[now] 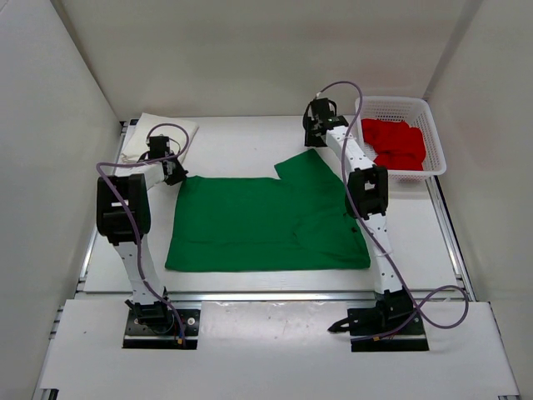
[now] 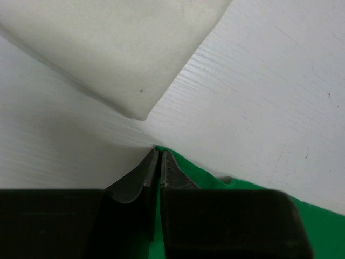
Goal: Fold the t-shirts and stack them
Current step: Grap the side of the flattened tshirt furthest away from the robot with both arms
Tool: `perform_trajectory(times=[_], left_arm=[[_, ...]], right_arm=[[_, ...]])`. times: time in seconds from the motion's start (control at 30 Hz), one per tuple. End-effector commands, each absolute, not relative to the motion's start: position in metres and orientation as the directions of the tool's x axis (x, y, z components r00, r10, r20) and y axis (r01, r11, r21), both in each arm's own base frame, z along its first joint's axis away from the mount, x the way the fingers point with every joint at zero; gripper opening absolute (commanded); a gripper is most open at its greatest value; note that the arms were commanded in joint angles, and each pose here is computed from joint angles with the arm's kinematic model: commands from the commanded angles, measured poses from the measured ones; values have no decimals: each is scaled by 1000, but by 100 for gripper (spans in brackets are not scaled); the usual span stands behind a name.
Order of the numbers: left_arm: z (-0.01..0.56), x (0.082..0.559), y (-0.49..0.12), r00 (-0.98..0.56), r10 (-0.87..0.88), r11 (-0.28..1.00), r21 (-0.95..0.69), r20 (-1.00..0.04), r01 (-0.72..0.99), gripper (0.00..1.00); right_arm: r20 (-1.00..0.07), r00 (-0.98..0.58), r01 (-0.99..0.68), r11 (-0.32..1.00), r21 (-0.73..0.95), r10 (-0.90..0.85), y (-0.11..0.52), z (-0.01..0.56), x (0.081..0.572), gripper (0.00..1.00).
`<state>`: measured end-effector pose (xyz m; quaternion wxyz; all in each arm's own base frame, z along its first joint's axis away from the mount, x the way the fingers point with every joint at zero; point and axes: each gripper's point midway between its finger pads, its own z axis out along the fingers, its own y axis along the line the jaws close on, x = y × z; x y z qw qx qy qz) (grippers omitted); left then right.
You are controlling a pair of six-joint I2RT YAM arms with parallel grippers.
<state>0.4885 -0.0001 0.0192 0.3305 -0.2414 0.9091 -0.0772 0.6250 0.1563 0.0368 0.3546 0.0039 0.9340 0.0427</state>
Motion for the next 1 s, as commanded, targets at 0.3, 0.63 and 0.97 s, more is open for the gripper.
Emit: perform_trajectory(times=[0.3, 0.63, 0.97], left_arm=[[35, 488, -5, -655, -490, 872, -325, -575, -366, 0], [59, 484, -6, -625, -509, 861, -375, -593, -345, 0], [83, 460, -6, -607, -484, 875, -359, -630, -326, 0]], right_arm=[[-603, -797, -1, 999, 48, 29, 149, 43, 607, 18], [-660, -751, -29, 997, 64, 21, 148, 135, 590, 0], [-605, -794, -94, 995, 45, -48, 134, 148, 509, 0]])
